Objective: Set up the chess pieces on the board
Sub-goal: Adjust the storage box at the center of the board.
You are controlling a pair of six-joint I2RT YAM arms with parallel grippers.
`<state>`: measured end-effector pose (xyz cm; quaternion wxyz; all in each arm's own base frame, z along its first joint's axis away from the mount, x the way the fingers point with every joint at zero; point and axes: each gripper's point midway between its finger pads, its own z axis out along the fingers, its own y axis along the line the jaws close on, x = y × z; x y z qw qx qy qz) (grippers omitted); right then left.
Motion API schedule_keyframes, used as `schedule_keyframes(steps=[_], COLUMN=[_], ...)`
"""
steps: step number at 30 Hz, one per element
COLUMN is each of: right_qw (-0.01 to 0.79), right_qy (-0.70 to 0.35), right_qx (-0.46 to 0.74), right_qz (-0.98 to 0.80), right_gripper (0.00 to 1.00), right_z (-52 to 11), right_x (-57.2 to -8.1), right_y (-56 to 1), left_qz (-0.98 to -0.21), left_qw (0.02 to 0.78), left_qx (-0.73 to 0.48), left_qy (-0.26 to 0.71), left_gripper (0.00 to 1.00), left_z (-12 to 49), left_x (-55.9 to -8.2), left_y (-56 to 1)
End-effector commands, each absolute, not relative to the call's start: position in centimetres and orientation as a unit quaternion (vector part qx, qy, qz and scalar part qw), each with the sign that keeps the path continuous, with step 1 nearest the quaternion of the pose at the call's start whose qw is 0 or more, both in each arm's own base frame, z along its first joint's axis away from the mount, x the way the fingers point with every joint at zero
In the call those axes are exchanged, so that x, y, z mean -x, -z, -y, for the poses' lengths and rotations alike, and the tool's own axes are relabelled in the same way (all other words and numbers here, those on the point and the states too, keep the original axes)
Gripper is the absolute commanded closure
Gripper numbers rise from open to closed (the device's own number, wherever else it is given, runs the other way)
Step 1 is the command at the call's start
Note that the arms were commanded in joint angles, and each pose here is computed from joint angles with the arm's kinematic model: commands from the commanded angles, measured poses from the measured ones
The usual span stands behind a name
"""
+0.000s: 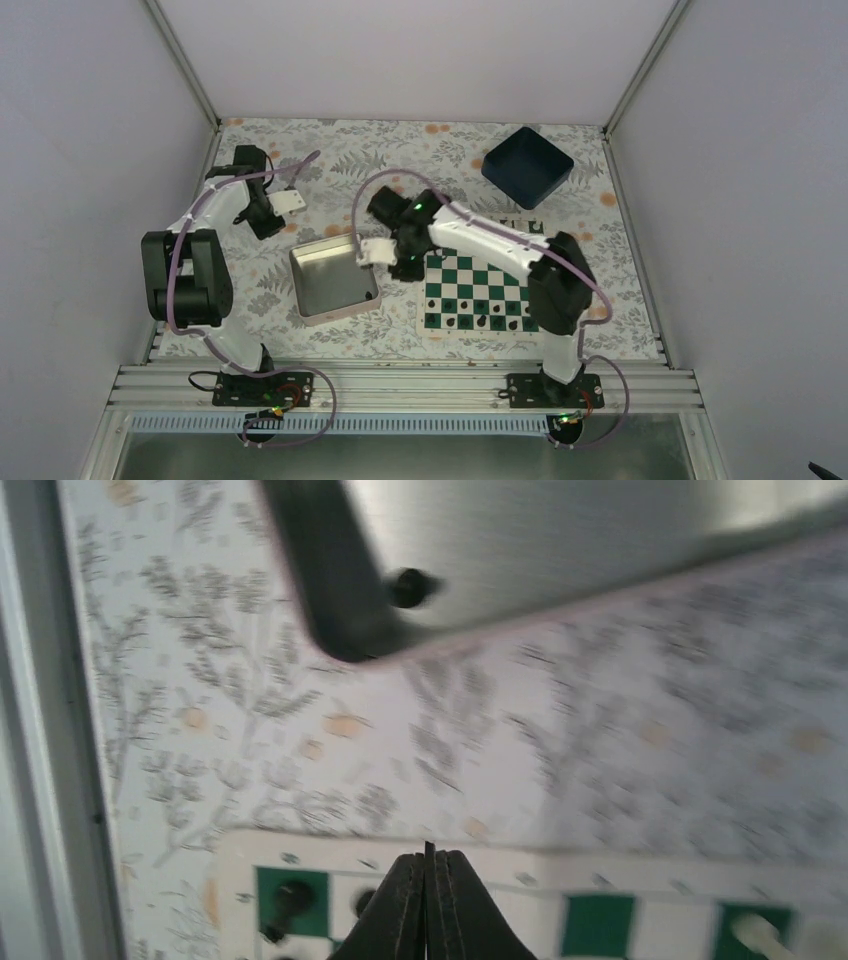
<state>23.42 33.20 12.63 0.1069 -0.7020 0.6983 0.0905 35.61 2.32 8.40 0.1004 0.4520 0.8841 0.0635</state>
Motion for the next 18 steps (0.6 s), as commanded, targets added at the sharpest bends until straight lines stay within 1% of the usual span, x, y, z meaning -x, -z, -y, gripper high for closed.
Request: schedule_keyframes(steps=[1,2,3,4,7,11,15,18], right_qw=[0.033,0.024,0.016,0.01,0.002,-0.001,0.002,0.017], right_qy=[-0.11,-0.113,-0.116,-0.118,-0.125,-0.13,-0.128,-0.116], right_qx=[0.733,0.739,0.746,0.751,0.762,0.768,0.77,0.766], right_qz=[-0.67,-0.663,-0.655,-0.65,-0.635,-0.627,-0.625,-0.632], right_gripper=[0.96,0.96,0.96,0.96,0.96,0.96,0.96,0.96], right_z=[-34.8,-35.2,-35.5,-35.9,-37.0,-38.2,-39.3,-40.2], right_x=[-18.5,-17.6,-16.8,-16.2,-14.8,-14.3,-14.3,-15.3], right_y=[-10.1,-9.6,-9.1,-8.7,-7.6,-6.6,-5.5,-4.5], left_qz=[-0.883,-0.883,-0.882,-0.882,-0.883,-0.882,-0.881,-0.879], left_qw=[0.097,0.095,0.093,0.091,0.083,0.085,0.09,0.096], left_qx=[-0.458,-0.459,-0.46,-0.461,-0.462,-0.462,-0.464,-0.467], left_qy=[-0.042,-0.038,-0.033,-0.03,-0.026,-0.02,-0.004,0.013], left_gripper=[0.88,0.93,0.97,0.98,0.98,0.98,0.98,0.98], left_z=[-1.7,-1.6,-1.4,-1.4,-1.4,-1.2,-0.6,0.1], left_x=[-34.1,-33.8,-33.6,-33.4,-33.1,-33.3,-33.7,-33.8], left_y=[-8.3,-8.2,-8.0,-7.7,-7.0,-6.5,-6.2,-6.0])
